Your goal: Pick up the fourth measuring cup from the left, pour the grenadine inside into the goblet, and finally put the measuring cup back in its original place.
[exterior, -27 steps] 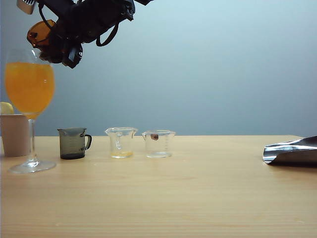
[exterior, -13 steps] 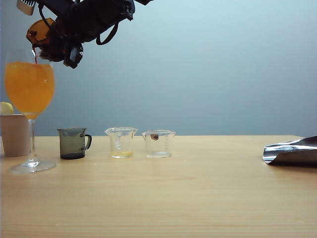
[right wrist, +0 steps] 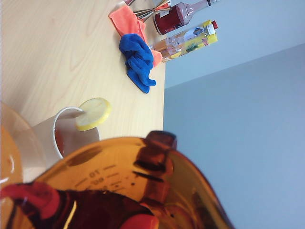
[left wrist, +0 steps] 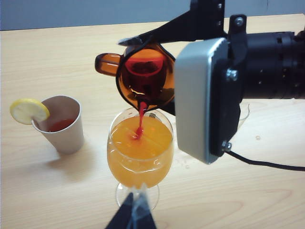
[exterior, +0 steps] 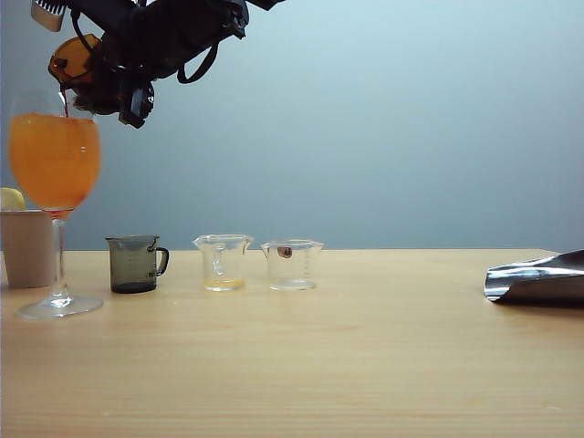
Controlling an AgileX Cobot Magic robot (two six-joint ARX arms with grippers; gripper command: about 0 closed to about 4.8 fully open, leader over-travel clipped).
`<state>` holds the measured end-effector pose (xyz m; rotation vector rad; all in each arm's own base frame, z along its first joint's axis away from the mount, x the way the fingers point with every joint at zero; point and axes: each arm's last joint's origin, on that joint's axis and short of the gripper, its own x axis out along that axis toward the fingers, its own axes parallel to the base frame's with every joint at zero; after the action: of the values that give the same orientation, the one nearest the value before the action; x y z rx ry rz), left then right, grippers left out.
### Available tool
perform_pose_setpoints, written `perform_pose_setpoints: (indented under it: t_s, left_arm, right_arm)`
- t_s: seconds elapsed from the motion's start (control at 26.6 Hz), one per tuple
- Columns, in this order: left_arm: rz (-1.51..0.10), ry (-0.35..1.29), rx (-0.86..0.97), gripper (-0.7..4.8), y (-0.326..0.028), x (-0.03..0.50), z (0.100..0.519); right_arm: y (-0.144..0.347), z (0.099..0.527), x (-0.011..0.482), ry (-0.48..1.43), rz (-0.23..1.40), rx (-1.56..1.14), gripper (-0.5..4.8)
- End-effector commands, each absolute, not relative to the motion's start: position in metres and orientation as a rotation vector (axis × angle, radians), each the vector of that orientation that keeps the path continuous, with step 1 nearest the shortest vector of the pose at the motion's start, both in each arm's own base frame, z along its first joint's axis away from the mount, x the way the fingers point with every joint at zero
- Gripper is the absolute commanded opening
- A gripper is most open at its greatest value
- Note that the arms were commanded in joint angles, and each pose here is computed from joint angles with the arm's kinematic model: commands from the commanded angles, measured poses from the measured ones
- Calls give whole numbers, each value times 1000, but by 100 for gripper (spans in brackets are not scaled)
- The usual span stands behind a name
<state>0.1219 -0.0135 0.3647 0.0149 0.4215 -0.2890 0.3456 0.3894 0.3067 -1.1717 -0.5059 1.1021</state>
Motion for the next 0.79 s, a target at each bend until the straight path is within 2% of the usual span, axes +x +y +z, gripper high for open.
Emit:
perform_pose_setpoints:
  t_s: [0.04,0.79]
  left_arm:
    - [-294,410,16,-5,-14,121,366]
    - [-295,410,16,-5,-14,121,366]
  right_arm:
    - [390,316,342,-553,1081,-1167,17]
    - [392,318,341,-607,1064,-1225,17]
